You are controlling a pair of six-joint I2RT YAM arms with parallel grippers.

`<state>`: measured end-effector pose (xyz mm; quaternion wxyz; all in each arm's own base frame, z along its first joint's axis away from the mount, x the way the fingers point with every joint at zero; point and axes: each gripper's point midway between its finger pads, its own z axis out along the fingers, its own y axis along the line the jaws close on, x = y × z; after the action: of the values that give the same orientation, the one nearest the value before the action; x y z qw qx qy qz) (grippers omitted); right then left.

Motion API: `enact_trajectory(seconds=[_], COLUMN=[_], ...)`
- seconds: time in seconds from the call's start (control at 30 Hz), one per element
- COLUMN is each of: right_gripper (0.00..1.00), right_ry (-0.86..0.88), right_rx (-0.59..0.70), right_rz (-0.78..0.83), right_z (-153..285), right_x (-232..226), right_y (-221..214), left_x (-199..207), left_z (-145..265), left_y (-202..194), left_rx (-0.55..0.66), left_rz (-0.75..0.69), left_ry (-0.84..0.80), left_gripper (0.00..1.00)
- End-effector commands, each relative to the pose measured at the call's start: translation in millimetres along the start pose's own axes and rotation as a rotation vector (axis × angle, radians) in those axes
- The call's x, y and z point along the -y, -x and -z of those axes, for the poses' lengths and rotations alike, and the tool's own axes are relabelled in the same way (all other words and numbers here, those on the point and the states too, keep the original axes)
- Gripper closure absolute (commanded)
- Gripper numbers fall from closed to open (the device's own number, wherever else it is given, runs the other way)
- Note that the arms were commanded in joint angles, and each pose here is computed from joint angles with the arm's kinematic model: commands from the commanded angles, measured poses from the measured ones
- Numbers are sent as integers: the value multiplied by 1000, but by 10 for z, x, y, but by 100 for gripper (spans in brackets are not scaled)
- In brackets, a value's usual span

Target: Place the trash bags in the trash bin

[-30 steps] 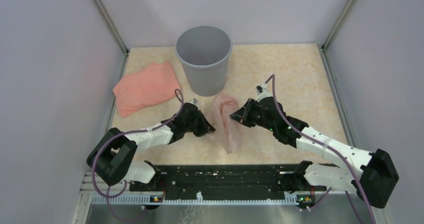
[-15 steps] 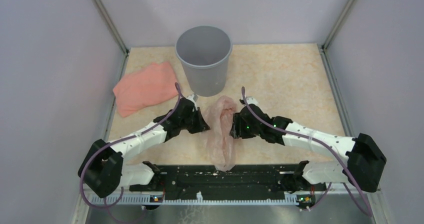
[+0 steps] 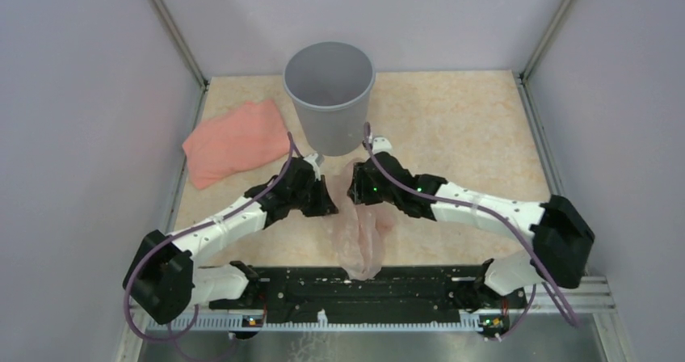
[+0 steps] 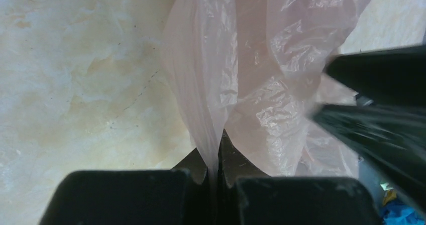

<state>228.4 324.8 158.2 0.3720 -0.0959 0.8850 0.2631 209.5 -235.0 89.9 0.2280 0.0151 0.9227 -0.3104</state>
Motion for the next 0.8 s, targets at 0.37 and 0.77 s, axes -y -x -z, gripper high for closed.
enact_trajectory(seconds=[0.37,0.77], right_gripper=[63,20], right_ry=[-199,-64], right_rx=[-75,-1], right_rz=[-36,88], right_z=[-580,-29], right_x=[589,84], right_y=[-764,-100], left_x=[972,387], left_z=[1314,815], left_y=[956,599], left_rx=[349,275], left_rz=[-119,-59], left_ry=[-172,-32], left_gripper=[100,100])
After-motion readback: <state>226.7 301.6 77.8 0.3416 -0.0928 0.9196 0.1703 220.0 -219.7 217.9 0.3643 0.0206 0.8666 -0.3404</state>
